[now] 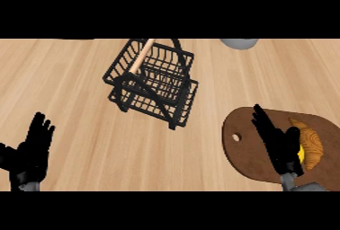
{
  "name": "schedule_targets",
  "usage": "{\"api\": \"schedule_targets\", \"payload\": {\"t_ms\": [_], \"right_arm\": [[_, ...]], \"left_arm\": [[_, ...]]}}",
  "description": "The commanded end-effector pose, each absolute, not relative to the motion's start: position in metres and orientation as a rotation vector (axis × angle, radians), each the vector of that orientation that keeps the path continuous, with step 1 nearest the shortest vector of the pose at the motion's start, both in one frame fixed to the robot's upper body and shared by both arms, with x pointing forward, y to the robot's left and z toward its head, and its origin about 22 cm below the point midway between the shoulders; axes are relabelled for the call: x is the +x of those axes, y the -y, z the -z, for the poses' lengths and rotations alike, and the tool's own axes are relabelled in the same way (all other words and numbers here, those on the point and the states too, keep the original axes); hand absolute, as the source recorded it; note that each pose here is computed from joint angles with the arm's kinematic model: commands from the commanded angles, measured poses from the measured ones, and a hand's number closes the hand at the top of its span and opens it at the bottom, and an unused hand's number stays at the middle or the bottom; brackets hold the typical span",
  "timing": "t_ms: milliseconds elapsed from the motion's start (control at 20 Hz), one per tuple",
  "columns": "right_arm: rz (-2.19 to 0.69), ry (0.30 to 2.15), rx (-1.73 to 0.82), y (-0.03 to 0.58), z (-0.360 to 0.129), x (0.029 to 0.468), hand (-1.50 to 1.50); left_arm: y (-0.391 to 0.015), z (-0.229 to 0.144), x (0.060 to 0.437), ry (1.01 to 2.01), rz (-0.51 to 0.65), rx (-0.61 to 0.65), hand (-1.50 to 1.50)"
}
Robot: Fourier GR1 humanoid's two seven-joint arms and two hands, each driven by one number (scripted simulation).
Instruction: Pick the lemon from the cutting board and place it in the tiered basket
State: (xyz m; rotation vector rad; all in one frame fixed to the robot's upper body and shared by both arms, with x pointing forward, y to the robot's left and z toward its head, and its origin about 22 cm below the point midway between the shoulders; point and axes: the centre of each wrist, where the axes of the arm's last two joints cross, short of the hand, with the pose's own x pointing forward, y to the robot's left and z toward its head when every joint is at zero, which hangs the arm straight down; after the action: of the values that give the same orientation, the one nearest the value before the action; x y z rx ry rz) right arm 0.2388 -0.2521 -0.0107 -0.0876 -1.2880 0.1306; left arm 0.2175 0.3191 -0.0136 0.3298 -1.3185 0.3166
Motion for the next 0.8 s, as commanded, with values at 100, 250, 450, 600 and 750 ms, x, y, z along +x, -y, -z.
{"api": "schedule_targets", "payload": {"t_ms": [100, 250, 450, 600, 750], "right_arm": [[-0.133, 1.422, -0.135, 0.243, -0.018, 0.272, -1.5], [-0.118, 1.56, -0.201, 0.237, -0.055, 0.308, -1.5], [0.001, 1.566, -0.227, 0.232, -0.023, 0.31, -1.5], [-0.093, 1.719, -0.308, 0.225, -0.009, 0.301, -1.5], [-0.258, 1.718, -0.414, 0.235, -0.06, 0.299, -1.5]], "left_arm": [[-0.296, 0.007, 0.236, 1.456, -0.093, 0.165, 0.0], [-0.255, -0.01, 0.253, 1.572, 0.203, 0.0, 0.0], [-0.241, 0.008, 0.268, 1.549, 0.218, -0.057, 0.0], [-0.23, 0.006, 0.257, 1.532, 0.233, -0.078, 0.0], [-0.234, 0.018, 0.266, 1.526, 0.225, -0.058, 0.0]]}}
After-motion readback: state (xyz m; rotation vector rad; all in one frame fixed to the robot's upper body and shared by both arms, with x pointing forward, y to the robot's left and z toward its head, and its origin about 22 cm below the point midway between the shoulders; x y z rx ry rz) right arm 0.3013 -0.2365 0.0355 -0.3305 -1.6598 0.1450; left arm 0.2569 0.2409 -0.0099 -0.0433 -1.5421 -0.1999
